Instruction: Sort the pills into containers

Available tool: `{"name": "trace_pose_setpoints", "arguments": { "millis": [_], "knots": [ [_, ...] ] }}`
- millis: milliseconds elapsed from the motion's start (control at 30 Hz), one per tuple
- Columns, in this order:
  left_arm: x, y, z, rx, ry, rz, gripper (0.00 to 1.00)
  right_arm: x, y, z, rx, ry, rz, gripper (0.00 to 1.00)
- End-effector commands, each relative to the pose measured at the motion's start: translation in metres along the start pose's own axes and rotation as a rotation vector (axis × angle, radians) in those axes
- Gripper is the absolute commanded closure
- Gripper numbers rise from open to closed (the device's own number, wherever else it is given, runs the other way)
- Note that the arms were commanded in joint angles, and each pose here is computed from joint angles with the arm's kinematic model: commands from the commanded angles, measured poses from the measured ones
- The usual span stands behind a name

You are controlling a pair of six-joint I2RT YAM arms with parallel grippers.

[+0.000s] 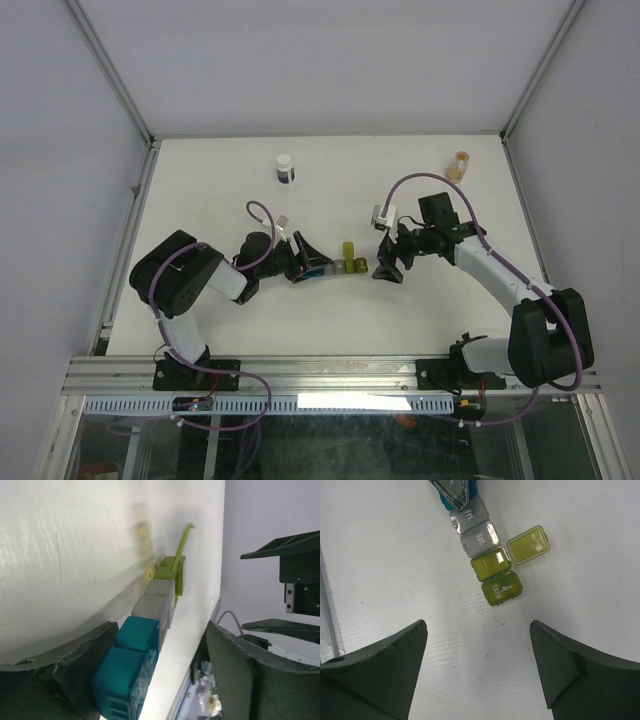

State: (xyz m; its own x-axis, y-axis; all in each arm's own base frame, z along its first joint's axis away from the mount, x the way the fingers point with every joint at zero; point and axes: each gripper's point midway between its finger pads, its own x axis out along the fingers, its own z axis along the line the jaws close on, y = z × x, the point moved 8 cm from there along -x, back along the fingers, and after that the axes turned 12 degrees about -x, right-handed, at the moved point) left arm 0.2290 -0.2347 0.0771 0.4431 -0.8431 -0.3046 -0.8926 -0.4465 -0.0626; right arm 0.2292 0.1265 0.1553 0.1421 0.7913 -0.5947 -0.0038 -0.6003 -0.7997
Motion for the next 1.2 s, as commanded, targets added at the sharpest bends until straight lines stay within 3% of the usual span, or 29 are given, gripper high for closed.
{"name": "trace_pose_setpoints", "arguments": {
  "millis": [0, 167, 467, 633, 800, 967, 1167],
  "knots": [
    [-0.004, -0.015, -0.004, 0.097, -0.079, -0.103, 0.2, -0.003, -0.008, -0.006, -0.023, 0.028, -0.018, 0.14],
    [-0.02, -0.021, 0.003, 0.174, -0.221, -0.186, 0.09, -0.005, -0.008, -0.007, -0.019, 0.036, -0.014, 0.14],
    [-0.053, -0.029, 0.007, 0.277, -0.404, -0.343, 0.05, -0.023, -0.008, -0.018, 0.028, 0.109, -0.038, 0.14],
    [-0.079, -0.035, -0.02, 0.398, -0.354, -0.475, 0.03, -0.046, -0.004, -0.033, 0.099, 0.215, -0.07, 0.13],
    [-0.102, -0.033, -0.053, 0.511, -0.2, -0.564, 0.01, -0.09, 0.0, -0.06, 0.167, 0.471, -0.096, 0.12],
    [-0.118, -0.022, -0.084, 0.588, -0.006, -0.566, 0.01, -0.143, -0.007, -0.104, 0.206, 0.793, -0.09, 0.01],
    [-0.124, -0.012, -0.083, 0.608, 0.028, -0.522, 0.01, -0.172, 0.002, -0.175, 0.36, 0.877, -0.045, 0.01]
  ]
}}
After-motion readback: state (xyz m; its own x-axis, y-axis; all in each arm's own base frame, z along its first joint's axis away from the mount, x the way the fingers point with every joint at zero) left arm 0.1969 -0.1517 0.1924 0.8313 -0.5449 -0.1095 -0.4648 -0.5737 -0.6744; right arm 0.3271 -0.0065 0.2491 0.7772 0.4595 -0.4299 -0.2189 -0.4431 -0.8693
